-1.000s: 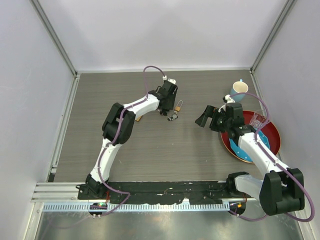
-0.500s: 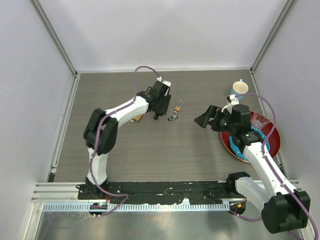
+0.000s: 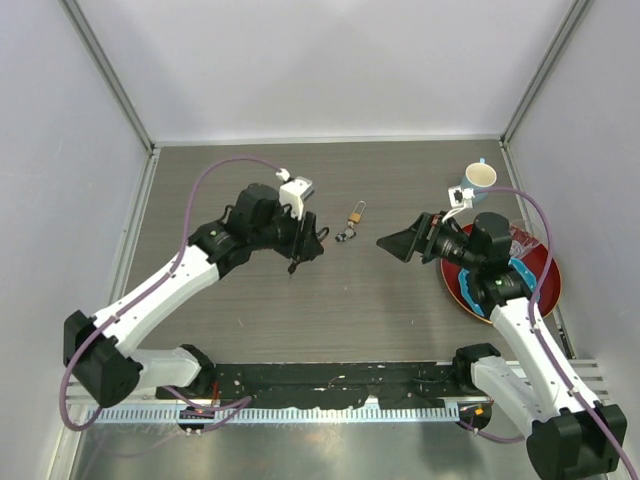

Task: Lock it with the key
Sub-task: Pick up the lock from the center of the board.

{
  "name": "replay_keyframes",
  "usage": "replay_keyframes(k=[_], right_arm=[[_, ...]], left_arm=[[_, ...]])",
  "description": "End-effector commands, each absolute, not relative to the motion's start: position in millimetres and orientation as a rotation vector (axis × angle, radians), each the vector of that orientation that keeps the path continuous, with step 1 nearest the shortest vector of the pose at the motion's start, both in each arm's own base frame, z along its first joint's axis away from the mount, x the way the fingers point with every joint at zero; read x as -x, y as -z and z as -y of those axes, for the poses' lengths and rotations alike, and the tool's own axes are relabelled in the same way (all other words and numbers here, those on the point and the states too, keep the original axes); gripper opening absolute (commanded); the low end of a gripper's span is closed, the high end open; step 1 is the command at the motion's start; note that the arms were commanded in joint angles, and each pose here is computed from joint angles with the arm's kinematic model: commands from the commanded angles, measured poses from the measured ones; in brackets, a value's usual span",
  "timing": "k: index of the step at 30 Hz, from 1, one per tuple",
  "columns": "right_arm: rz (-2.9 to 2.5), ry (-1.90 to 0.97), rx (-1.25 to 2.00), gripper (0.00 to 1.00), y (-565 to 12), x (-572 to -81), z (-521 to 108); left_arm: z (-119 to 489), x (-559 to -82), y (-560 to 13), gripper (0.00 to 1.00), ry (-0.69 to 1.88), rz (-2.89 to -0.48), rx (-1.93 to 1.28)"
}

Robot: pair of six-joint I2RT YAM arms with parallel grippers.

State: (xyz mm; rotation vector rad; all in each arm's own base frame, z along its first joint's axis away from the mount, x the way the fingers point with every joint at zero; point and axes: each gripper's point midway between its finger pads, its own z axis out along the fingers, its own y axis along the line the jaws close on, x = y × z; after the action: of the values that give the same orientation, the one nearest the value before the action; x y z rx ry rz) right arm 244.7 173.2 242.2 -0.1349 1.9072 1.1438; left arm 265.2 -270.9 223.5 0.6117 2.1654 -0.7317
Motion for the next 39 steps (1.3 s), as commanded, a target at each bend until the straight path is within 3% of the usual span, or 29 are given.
replay_keyframes(k=[1, 5, 14, 26, 30, 39], right_arm=[[-1.787, -1.303, 0.27, 1.0, -264, -231, -199], [-1.755, -1.365, 0.359, 0.99, -263, -225, -231], [-1.701, -1.492, 0.479, 0.98, -267, -218, -283], [-1.679, -1.543, 0.547, 0.85, -264, -207, -301], [-1.67, -1.554, 0.572, 0.74, -265, -203, -302], [-1.669, -1.592, 0.598, 0.26, -264, -193, -304]], left_arm=[[281, -217, -252, 0.0, 0.995, -2.05, -0.734], [279, -189, -266, 0.0, 1.11, -1.982, -0.786], [284, -177, -268, 0.0, 1.195, -1.965, -0.822], [288, -177, -263, 0.0, 1.213, -1.967, -0.841], [290, -179, -260, 0.0, 1.213, -1.974, -0.843], [292, -182, -257, 0.0, 1.21, -1.971, -0.835]])
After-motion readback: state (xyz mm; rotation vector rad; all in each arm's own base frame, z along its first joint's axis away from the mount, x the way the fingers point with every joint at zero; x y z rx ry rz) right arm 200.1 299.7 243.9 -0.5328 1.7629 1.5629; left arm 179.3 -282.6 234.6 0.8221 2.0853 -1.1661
